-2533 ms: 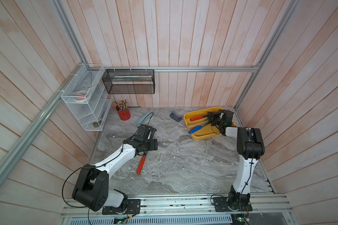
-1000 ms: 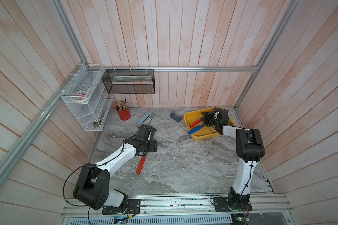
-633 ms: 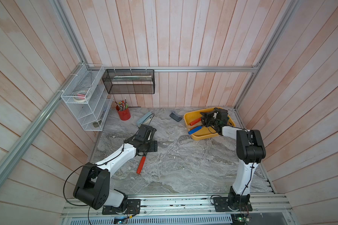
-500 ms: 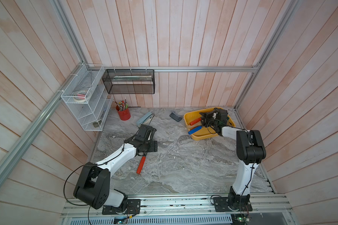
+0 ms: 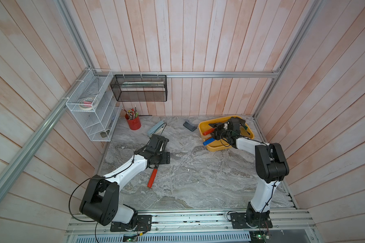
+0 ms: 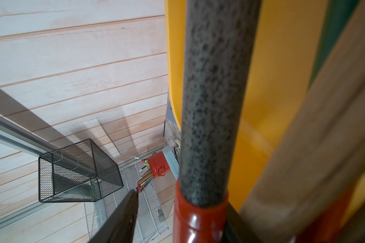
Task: Put the small hoe into the storage box
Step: Place the hoe in the storage box.
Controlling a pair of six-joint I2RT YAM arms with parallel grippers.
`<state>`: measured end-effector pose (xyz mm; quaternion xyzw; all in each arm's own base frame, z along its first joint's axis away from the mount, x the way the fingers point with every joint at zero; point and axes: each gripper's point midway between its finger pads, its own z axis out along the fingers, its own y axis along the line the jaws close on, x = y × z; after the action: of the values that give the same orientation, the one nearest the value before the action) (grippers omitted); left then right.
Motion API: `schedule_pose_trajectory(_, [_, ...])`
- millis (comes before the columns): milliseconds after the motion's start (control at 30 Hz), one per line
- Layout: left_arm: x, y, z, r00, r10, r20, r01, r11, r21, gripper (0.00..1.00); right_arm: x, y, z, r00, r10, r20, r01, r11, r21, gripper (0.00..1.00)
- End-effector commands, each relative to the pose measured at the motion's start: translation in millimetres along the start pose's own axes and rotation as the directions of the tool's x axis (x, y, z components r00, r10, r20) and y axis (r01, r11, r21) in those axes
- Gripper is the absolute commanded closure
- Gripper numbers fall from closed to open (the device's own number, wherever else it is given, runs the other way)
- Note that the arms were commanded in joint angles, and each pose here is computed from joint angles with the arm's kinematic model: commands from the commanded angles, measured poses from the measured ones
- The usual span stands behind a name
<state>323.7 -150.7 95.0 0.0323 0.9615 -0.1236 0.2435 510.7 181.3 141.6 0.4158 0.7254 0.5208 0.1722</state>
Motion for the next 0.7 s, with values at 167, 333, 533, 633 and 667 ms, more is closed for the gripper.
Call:
schedule_pose_trajectory(167, [2,0,4,1.000,0.002,-0.008,-0.002,1.000,0.007,0.14,23,14,-11,0.998,-0.041,-0.048,0.041,0.999,0.011,0.40])
schedule_pose_trajectory(333, [2,0,5,1.000,0.001,-0.009,-0.001,1.000,0.009,0.14,29,16,-14,0.997,-0.048,-0.062,0.049,0.999,0.017,0.40])
schedule_pose_trajectory(533, [2,0,6,1.000,0.003,-0.009,-0.003,1.000,0.011,0.14,36,28,-12,0.995,-0.037,-0.090,0.036,0.999,-0.005,0.40])
schedule_pose_trajectory(633, [1,0,6,1.000,0.005,-0.010,-0.004,1.000,0.012,0.14,44,33,-9,0.993,-0.027,-0.116,0.025,1.000,-0.019,0.40])
schedule_pose_trajectory(667, [2,0,6,1.000,0.005,-0.010,-0.005,1.000,0.011,0.14,46,33,-8,0.993,-0.027,-0.118,0.025,1.000,-0.019,0.40])
